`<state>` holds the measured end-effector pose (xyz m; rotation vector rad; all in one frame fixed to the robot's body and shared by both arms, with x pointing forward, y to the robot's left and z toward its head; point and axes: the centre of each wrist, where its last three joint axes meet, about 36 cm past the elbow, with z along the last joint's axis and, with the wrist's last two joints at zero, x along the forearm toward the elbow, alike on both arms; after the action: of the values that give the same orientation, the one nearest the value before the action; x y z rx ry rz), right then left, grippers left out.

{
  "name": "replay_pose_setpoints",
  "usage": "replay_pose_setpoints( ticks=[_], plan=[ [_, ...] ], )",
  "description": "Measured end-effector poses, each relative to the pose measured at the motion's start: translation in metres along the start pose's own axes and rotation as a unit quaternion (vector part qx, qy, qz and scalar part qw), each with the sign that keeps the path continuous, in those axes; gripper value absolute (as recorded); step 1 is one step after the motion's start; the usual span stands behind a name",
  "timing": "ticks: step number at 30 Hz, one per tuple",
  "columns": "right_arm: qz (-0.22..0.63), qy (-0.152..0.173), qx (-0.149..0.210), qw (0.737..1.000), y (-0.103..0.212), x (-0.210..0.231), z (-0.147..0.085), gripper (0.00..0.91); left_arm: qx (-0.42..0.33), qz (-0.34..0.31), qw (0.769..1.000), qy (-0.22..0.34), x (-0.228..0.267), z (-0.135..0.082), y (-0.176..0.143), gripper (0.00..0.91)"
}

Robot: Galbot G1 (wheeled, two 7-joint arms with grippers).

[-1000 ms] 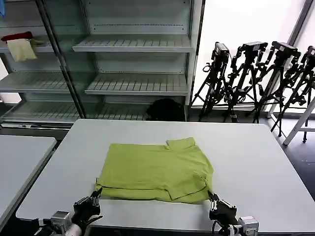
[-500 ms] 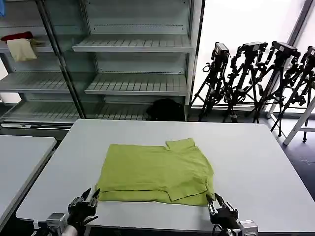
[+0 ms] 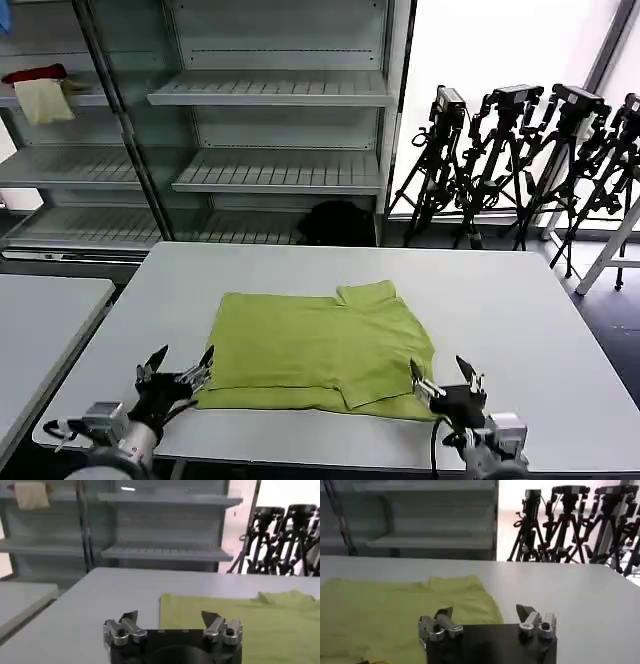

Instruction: Fold and organize the clothes.

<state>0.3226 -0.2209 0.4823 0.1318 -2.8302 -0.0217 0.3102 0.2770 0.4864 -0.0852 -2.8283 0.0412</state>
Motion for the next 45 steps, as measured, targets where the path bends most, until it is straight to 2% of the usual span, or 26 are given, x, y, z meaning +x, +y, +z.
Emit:
replay_pose_setpoints(
  ticks=[8,17,26,35,37,45],
  plan=[
    [-0.015,-0.009,-0.009,1.000,-0.003,-0.091,-0.014,0.907,-0.017,0.024,0.999,-0.013,-0.065,-0.014,0.008,0.907],
    [-0.012,0.008,-0.010,1.000,-0.012,-0.165,-0.025,0.907,-0.044,0.035,0.998,0.012,-0.137,-0.018,0.021,0.907],
    [-0.007,0.031,-0.010,0.999,-0.022,-0.197,-0.023,0.907,-0.057,0.036,0.997,0.046,-0.179,-0.009,0.036,0.907],
    [-0.008,0.044,-0.001,0.999,-0.018,-0.217,-0.022,0.816,-0.068,0.034,0.995,0.066,-0.202,-0.006,0.045,0.907],
    [-0.009,0.047,0.002,0.999,-0.017,-0.220,-0.021,0.705,-0.069,0.034,0.995,0.071,-0.206,-0.006,0.046,0.907],
    [-0.018,0.066,0.015,0.998,-0.011,-0.230,-0.010,0.675,-0.072,0.038,0.993,0.084,-0.218,0.000,0.045,0.907]
  ],
)
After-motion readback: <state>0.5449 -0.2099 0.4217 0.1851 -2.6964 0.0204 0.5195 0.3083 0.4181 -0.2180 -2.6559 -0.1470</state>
